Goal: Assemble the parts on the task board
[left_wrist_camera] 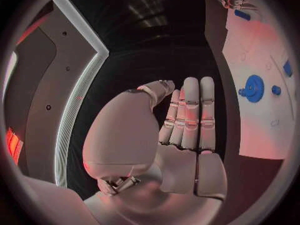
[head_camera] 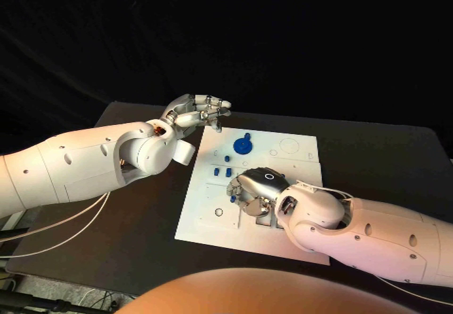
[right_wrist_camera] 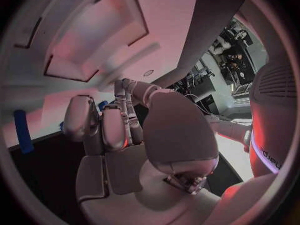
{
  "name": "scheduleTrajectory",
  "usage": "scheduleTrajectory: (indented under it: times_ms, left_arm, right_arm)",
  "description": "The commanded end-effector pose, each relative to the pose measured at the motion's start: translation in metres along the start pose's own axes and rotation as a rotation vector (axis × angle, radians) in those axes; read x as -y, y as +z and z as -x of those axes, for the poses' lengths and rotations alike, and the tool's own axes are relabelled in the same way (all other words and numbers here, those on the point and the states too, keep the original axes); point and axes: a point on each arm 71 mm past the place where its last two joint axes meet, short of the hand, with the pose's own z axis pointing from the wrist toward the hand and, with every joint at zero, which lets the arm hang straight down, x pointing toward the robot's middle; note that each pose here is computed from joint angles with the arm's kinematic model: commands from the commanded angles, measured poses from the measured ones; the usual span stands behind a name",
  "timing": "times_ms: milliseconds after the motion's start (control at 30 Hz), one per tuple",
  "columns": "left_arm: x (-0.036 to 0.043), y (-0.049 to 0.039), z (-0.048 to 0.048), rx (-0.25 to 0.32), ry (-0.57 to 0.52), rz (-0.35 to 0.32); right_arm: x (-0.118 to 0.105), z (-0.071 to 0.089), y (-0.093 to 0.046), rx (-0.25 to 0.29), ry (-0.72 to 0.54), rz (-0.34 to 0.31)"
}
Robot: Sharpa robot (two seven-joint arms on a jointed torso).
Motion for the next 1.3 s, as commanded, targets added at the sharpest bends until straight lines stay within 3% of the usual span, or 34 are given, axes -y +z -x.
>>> scheduleTrajectory:
  times_ms: [33,400,667,933,1100,1300]
  left_arm:
    - [0.0008,0.0003,-0.002,-0.016,-0.004,-0.004]
    - [0.0008,-0.0001,-0.0006,-0.013,-0.003,-0.003]
    - [0.0007,-0.0003,0.0005,-0.011,-0.002,-0.003]
    - [0.0007,-0.001,0.0009,-0.012,-0.002,-0.004]
    - [0.0007,-0.0009,0.0004,-0.016,-0.006,-0.007]
    - [0.0006,-0.0008,-0.0003,-0.02,-0.005,-0.009]
  right_arm:
    - [0.001,0.001,-0.002,0.023,0.003,-0.016]
    - [0.008,0.009,-0.015,0.082,0.019,-0.047]
    - [0.023,0.03,-0.037,0.116,0.023,-0.084]
    - [0.06,0.06,-0.065,0.061,-0.011,-0.189]
    - [0.074,0.064,-0.072,0.022,-0.028,-0.23]
    - [0.081,0.063,-0.071,0.001,-0.034,-0.249]
